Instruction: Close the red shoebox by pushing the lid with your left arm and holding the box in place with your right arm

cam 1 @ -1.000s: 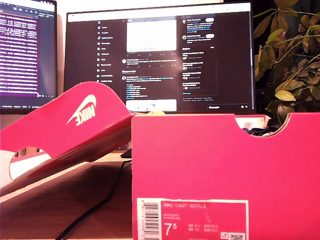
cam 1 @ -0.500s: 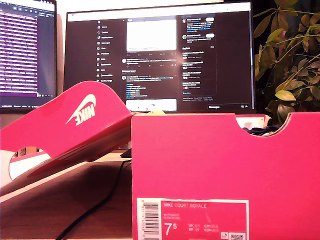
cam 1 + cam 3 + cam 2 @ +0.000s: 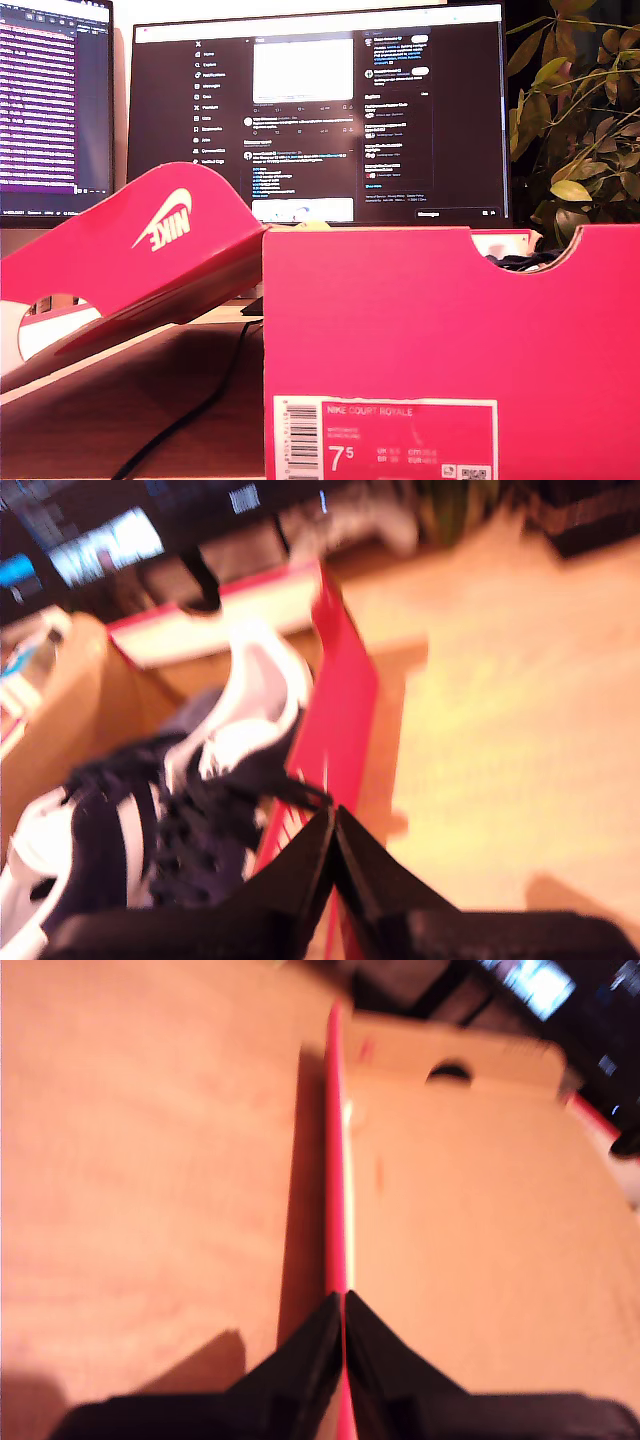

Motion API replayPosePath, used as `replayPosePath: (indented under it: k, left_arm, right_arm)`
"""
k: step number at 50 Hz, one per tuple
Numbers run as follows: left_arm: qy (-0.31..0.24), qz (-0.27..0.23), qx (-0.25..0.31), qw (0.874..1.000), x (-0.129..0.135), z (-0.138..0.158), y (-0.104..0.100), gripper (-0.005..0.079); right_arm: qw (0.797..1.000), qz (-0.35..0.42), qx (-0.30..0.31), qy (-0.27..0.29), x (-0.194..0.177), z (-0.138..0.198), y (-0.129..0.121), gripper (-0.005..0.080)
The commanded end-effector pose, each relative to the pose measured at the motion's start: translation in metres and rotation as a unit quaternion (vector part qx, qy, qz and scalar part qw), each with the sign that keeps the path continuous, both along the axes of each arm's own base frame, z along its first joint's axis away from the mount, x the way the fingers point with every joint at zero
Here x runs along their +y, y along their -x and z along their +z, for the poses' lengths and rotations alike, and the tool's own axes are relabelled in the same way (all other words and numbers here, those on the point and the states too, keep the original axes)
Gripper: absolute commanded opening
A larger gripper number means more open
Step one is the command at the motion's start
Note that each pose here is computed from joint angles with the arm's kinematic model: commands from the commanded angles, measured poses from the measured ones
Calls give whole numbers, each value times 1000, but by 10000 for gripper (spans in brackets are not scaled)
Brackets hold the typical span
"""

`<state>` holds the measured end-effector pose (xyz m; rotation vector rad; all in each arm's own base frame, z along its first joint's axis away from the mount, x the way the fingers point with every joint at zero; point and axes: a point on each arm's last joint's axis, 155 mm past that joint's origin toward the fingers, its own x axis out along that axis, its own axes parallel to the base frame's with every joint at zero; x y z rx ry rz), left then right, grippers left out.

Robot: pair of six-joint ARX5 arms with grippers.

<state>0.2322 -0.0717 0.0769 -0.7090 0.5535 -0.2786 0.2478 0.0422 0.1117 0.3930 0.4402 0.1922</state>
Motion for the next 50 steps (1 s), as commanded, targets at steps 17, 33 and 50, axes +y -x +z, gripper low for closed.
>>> replayPosePath:
  k: [17, 33, 50]
  left_arm:
    - [53, -23, 31, 998, 1, -2, -7, -19]
    - [33, -70, 79, 994, -2, -15, -18, -19]
    - [54, -110, 147, 982, -12, -41, -29, -19]
  right_arm:
    - [997, 26, 46, -57, -1, -9, -14, -12]
    - [990, 65, 92, -88, 12, -32, -21, -12]
    - [983, 87, 120, -110, 21, -45, -19, -12]
